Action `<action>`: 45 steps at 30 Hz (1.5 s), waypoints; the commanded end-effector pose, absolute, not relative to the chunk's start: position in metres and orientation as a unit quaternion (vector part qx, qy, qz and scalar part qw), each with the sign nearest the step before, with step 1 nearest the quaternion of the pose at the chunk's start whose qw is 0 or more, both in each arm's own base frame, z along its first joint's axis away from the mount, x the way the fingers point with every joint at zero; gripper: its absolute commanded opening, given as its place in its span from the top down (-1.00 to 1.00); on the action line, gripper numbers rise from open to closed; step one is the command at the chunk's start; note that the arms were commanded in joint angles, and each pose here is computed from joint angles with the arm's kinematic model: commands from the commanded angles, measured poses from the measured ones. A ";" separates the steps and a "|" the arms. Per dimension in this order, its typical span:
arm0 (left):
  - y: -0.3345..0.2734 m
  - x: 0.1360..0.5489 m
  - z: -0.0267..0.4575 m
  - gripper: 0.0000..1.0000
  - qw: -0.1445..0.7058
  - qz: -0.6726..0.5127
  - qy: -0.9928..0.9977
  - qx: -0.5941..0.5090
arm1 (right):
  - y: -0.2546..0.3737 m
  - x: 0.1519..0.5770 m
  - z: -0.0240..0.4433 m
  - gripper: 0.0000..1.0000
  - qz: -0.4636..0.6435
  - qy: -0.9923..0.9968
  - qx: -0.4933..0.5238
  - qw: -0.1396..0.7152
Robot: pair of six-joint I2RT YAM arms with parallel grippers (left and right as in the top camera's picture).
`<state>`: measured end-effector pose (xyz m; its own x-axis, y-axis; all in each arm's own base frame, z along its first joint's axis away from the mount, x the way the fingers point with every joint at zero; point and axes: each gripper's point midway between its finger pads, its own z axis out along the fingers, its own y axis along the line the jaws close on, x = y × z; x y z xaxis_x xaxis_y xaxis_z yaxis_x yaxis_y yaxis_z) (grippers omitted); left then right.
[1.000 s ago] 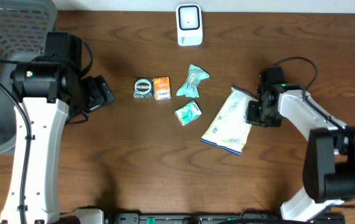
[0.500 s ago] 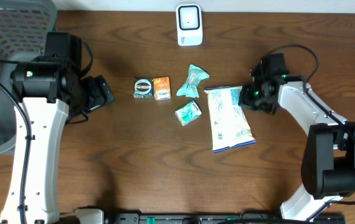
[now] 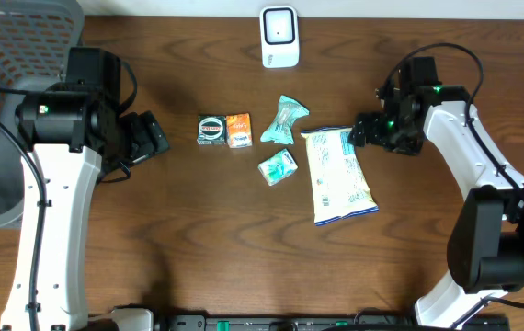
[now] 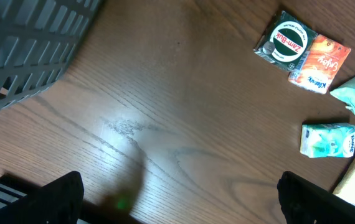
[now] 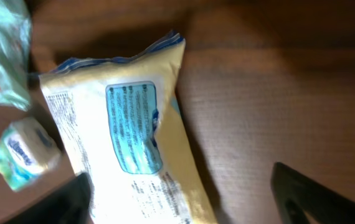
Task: Scan the item barcode
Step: 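Release the bag and reposition the right gripper above it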
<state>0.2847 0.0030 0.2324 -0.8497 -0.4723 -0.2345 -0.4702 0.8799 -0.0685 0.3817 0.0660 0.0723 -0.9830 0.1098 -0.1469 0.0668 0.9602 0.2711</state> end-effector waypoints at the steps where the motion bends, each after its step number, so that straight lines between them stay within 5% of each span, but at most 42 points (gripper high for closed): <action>1: 0.004 0.284 0.231 -0.96 0.118 0.000 0.961 -0.250 | 0.063 0.383 0.071 -0.99 0.125 0.988 0.025 0.083; 9: 0.004 0.284 0.231 -0.95 0.118 0.000 0.961 -0.250 | 0.069 0.380 0.071 -0.98 0.131 0.988 0.020 0.078; 10: 0.004 0.284 0.231 -0.96 0.118 0.000 0.961 -0.250 | 0.071 0.378 0.071 -0.87 0.133 0.988 0.018 0.075; 11: 0.004 0.284 0.231 -0.95 0.118 0.000 0.961 -0.250 | 0.072 0.377 0.071 -0.49 0.134 0.988 0.017 0.072; 12: 0.004 0.284 0.231 -0.95 0.118 0.000 0.961 -0.250 | 0.074 0.375 0.071 0.23 0.134 0.989 0.015 0.067; 13: 0.004 0.284 0.231 -0.96 0.118 0.000 0.961 -0.250 | 0.075 0.372 0.070 0.72 0.131 0.989 0.013 0.062; 14: 0.004 0.284 0.231 -0.95 0.118 0.000 0.961 -0.250 | 0.076 0.368 0.069 0.88 0.125 0.991 0.010 0.055; 32: 0.004 0.284 0.231 -0.95 0.118 0.000 0.961 -0.250 | 0.117 0.364 0.107 0.98 0.030 0.994 -0.084 0.069; 45: 0.004 0.284 0.231 -0.96 0.118 0.000 0.961 -0.250 | 0.120 0.340 0.044 0.98 -0.037 0.995 -0.070 0.067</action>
<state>0.2848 0.0030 0.2325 -0.8496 -0.4723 -0.2348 -0.4702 0.8799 -0.0687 0.3454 0.1343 0.0621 -0.9714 -0.1932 -0.1378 -0.1918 0.9812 -0.0237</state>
